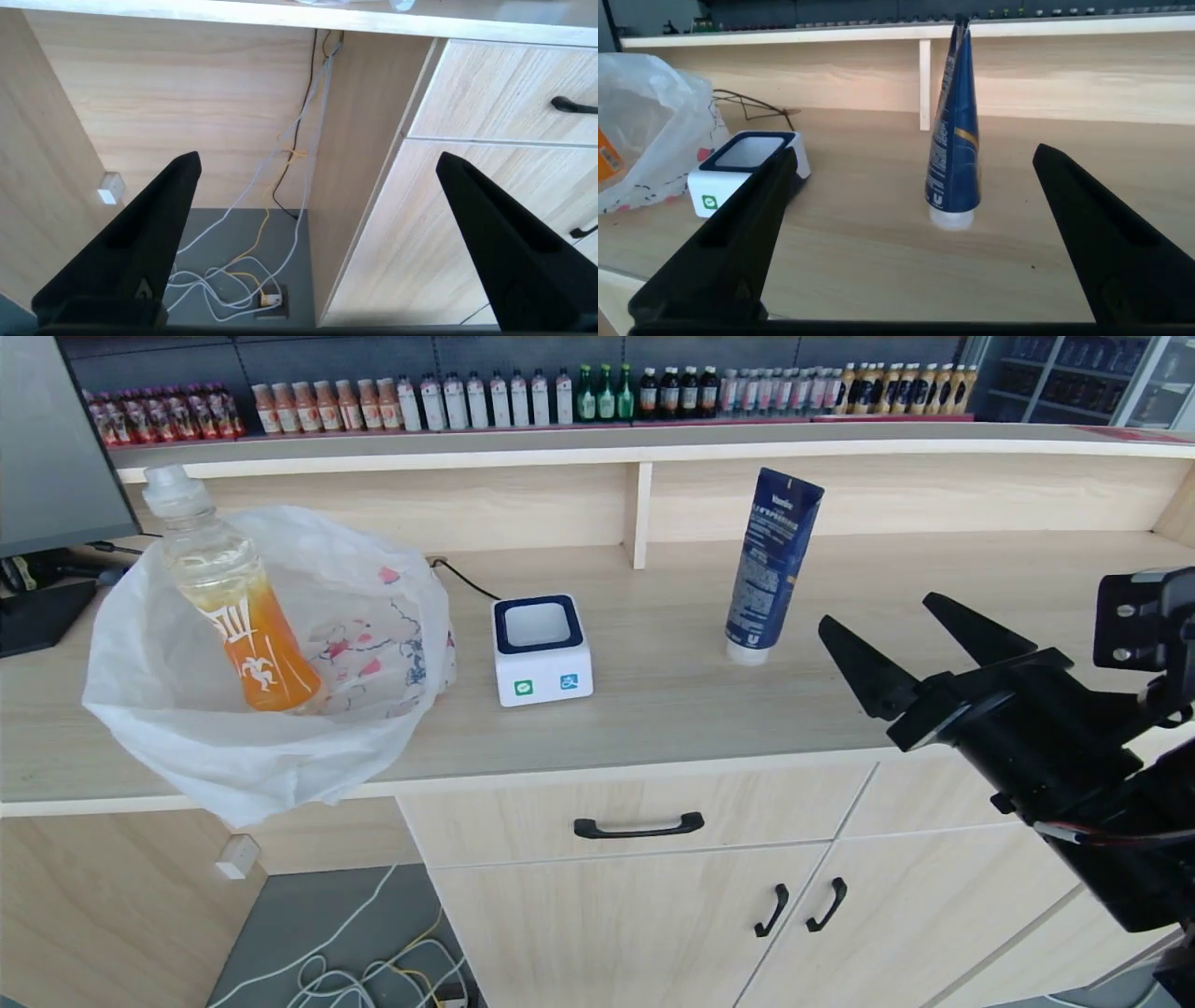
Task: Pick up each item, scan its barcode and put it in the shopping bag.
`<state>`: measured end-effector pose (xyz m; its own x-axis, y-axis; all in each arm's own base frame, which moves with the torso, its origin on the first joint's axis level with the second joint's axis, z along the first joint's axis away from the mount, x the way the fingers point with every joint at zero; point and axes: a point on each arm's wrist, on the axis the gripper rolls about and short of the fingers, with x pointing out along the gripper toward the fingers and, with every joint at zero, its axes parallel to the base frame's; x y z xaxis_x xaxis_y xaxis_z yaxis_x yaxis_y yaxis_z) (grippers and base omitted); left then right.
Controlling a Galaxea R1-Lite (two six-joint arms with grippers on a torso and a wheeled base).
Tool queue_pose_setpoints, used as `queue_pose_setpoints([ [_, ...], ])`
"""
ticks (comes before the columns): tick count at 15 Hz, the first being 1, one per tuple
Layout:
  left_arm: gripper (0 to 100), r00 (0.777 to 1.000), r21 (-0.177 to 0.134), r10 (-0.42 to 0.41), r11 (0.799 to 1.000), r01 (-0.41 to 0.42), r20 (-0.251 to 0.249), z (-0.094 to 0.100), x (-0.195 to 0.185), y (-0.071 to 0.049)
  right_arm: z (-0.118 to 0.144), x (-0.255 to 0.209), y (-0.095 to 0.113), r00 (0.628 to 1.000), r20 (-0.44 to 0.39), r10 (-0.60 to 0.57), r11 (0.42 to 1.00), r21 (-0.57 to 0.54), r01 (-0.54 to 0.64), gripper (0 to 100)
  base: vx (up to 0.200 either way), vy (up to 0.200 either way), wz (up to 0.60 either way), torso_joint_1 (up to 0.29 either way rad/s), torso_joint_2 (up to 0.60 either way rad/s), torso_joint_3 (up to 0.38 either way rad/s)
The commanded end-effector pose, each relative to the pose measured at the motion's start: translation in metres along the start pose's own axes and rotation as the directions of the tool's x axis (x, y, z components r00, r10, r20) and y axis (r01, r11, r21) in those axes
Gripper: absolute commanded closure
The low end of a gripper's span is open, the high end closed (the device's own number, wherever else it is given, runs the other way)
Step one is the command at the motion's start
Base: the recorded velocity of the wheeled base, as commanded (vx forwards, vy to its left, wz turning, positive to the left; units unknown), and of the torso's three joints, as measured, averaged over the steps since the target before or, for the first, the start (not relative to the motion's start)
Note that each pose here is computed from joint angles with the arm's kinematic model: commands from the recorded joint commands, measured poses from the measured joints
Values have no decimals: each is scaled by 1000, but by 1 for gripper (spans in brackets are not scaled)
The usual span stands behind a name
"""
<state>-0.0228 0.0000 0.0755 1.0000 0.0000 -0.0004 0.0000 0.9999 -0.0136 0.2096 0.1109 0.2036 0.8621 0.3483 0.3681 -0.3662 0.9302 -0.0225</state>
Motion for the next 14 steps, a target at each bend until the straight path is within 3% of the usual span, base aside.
queue_pose_setpoints([
  [1,0,1000,0,0,1000,0,0,0,0,0,-1,1,0,1000,-2,-1,1000,-1,1,0,0,-200,0,-17,2,2],
  [7,0,1000,9,0,1000,0,0,0,0,0,-5,14,1,1000,-28,14,1000,-3,-14,0,0,-33,0,-2,0,0],
  [8,0,1000,9,0,1000,0,0,0,0,0,-2,29,3,995,-90,36,999,-5,-36,0,0,0,0,0,0,0],
  [12,0,1000,9,0,1000,0,0,0,0,0,-6,60,-2,978,-207,17,999,50,-7,0,0,0,0,0,0,0],
  [14,0,1000,9,0,1000,0,0,0,0,0,-9,80,-2,981,-188,55,997,57,-45,0,0,0,0,0,0,0],
])
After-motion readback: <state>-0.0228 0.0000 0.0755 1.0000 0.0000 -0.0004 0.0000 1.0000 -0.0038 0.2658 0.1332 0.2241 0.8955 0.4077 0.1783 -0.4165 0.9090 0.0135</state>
